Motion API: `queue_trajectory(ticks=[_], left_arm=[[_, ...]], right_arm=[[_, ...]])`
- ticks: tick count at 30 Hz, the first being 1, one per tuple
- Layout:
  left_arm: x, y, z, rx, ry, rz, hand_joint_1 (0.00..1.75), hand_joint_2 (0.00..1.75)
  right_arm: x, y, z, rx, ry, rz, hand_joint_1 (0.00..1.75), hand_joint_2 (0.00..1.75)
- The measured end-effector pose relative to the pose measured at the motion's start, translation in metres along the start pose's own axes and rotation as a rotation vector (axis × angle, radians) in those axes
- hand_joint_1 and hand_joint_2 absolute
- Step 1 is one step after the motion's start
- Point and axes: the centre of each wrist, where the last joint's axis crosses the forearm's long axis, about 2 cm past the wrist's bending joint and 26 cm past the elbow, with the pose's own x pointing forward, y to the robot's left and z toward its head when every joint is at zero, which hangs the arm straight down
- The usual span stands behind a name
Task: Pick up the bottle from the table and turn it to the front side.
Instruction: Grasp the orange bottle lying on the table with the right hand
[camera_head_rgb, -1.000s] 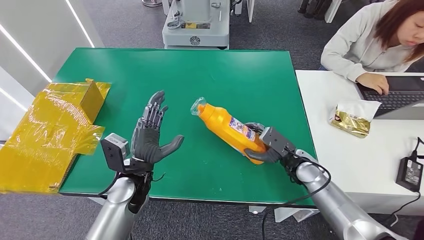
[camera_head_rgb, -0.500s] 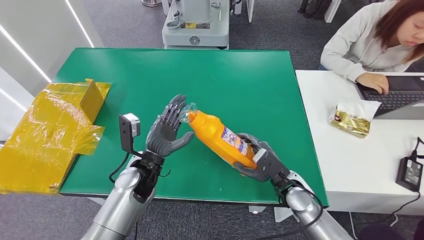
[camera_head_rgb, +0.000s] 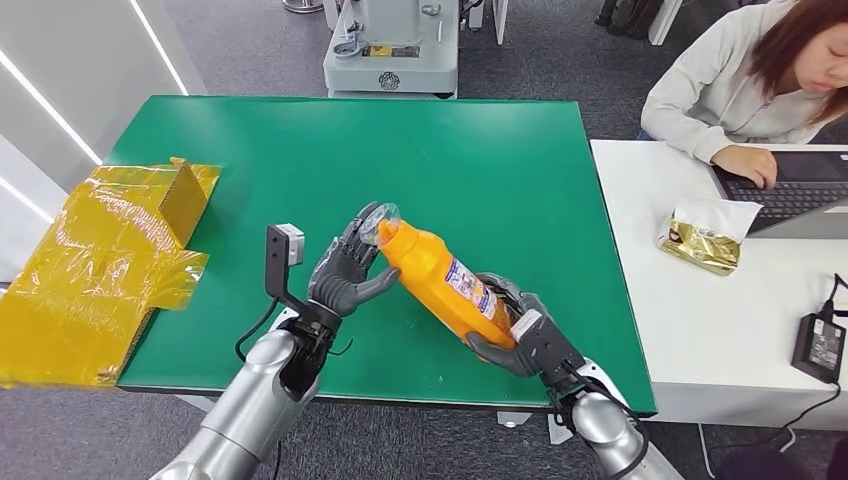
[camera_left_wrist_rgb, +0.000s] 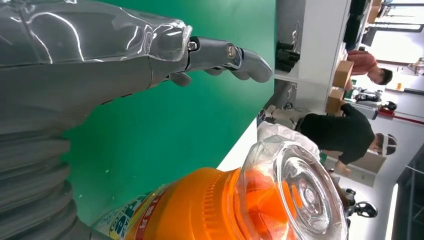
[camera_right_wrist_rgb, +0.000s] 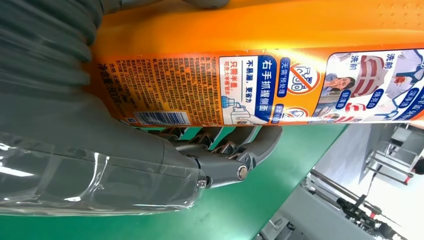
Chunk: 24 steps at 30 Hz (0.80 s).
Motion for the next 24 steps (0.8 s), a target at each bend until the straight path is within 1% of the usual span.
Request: queue_trajectory(ticks=[5,11,15,21,24], left_arm=[[0.004,-0.009,-0.009,-0.028,-0.002,0.017,0.0,1.75],[0.031,-0.028,-0.033,-0.12,-0.013,0.068,0.0,1.75],[0.044,-0.037,-0.042,-0.174,-0.022,0.079,0.0,1.75],[0.051,-0.045,-0.046,-0.206,-0.039,0.076,0.0,1.75],[0.052,-0.056,-0.049,-0.23,-0.042,0.078,0.0,1.75]], right_arm=[[-0.001,-0.001,0.002,-0.007,0.003,-0.001,1.74,1.75],[-0.006,0.003,0.009,-0.028,0.016,0.001,1.75,1.75],[-0.008,0.002,0.012,-0.05,0.019,0.003,1.75,1.75],[-0.009,0.001,0.015,-0.065,0.024,-0.004,1.73,1.75],[-0.01,0.003,0.017,-0.07,0.017,-0.003,1.74,1.75]])
